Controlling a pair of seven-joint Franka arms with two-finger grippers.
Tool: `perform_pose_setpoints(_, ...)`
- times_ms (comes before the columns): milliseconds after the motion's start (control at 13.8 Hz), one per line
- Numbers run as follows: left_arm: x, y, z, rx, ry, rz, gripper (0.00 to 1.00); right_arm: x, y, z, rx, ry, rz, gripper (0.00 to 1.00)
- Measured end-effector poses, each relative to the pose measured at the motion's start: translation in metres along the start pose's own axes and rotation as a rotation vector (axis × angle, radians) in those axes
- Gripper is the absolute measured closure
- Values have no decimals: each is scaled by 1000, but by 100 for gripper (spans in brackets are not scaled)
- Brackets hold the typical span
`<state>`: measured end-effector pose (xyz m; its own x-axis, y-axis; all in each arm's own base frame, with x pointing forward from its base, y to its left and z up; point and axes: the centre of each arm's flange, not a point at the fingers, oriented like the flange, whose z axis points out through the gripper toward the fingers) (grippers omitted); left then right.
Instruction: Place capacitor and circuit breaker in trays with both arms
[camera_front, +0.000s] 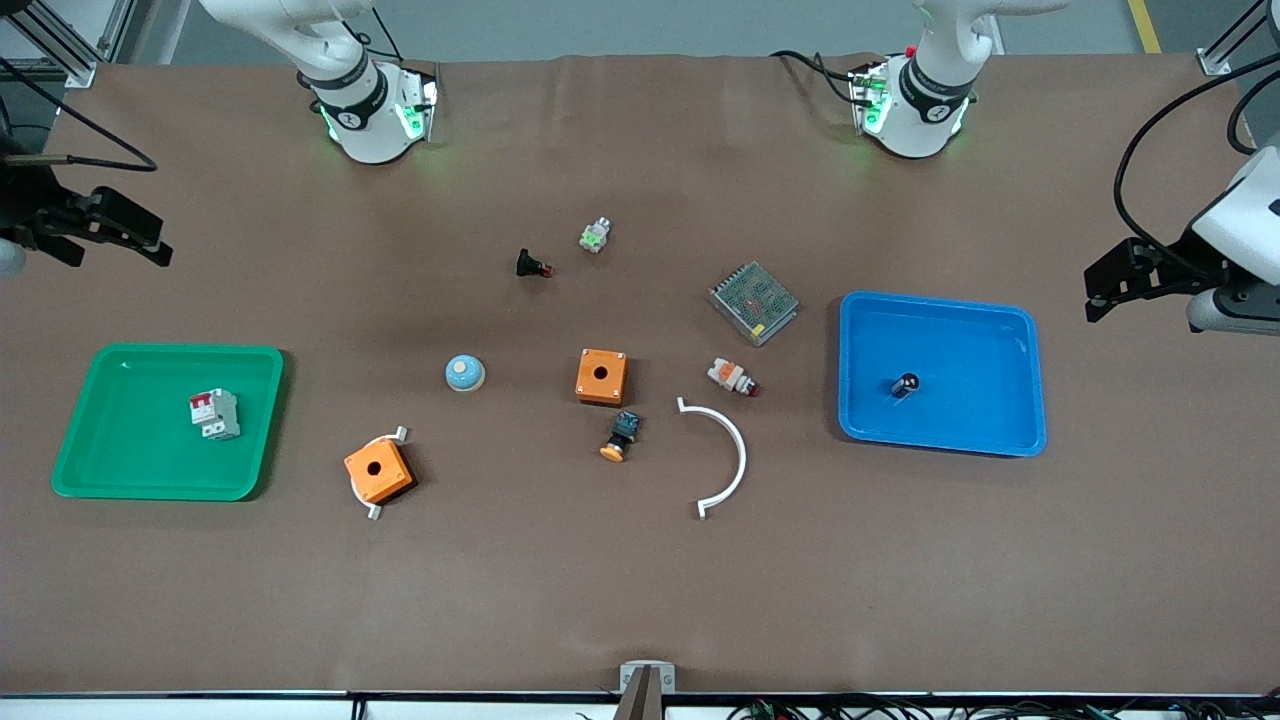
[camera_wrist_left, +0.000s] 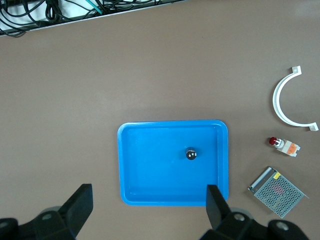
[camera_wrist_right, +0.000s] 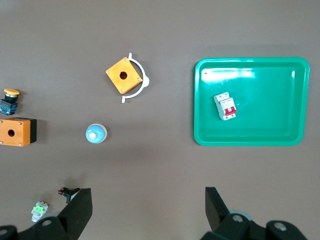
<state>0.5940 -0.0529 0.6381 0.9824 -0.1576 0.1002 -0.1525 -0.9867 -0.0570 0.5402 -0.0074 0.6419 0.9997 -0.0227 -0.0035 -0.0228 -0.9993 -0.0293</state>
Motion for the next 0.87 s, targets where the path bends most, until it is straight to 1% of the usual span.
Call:
perform_pose_setpoints(364, -1, -4, -1, 1, 1, -24, 0, -5, 37, -3, 1, -1, -42, 0)
perform_pose_setpoints(582, -3, -5, -2, -2, -7, -26, 0, -10, 39, -4, 3, -4, -45, 0)
perform_pose_setpoints(873, -14, -16, -10, -29, -8, -54, 0, -9, 36, 0, 4, -10, -51, 0)
